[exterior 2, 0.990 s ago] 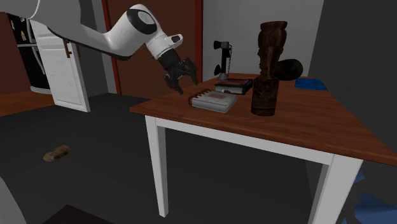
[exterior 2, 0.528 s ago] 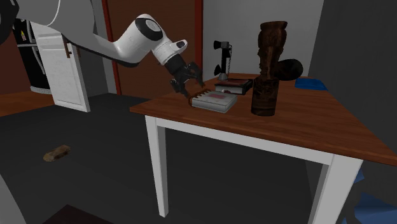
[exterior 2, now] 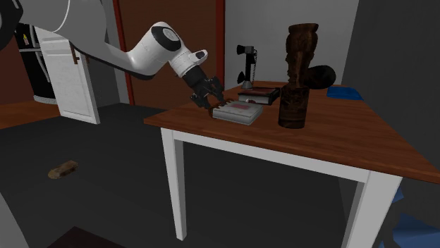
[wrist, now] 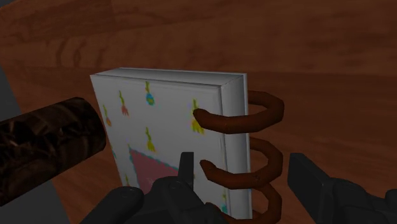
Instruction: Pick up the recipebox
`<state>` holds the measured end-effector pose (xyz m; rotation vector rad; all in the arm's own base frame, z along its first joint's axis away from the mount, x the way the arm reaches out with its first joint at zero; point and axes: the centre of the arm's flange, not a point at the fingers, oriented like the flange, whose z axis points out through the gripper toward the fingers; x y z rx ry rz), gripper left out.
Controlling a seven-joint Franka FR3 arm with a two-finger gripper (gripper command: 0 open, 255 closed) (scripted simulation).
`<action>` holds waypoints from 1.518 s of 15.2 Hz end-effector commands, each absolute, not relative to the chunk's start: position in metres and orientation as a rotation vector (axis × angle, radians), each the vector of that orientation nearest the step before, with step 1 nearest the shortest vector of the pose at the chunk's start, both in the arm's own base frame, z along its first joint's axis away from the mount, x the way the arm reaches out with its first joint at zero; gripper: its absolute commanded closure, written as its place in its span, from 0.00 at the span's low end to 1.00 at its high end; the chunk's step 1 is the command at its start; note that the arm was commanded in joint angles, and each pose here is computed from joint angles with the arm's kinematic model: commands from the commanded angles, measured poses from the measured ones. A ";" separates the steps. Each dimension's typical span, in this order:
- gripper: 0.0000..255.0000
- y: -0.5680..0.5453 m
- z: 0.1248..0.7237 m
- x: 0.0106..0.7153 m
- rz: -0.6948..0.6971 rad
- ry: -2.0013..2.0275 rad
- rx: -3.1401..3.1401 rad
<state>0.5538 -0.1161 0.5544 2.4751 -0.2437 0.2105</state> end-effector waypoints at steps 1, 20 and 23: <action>1.00 -0.116 0.553 0.554 0.208 -0.243 2.476; 1.00 -0.117 0.628 0.554 0.208 -0.243 2.476; 1.00 -0.117 0.634 0.554 0.208 -0.243 2.476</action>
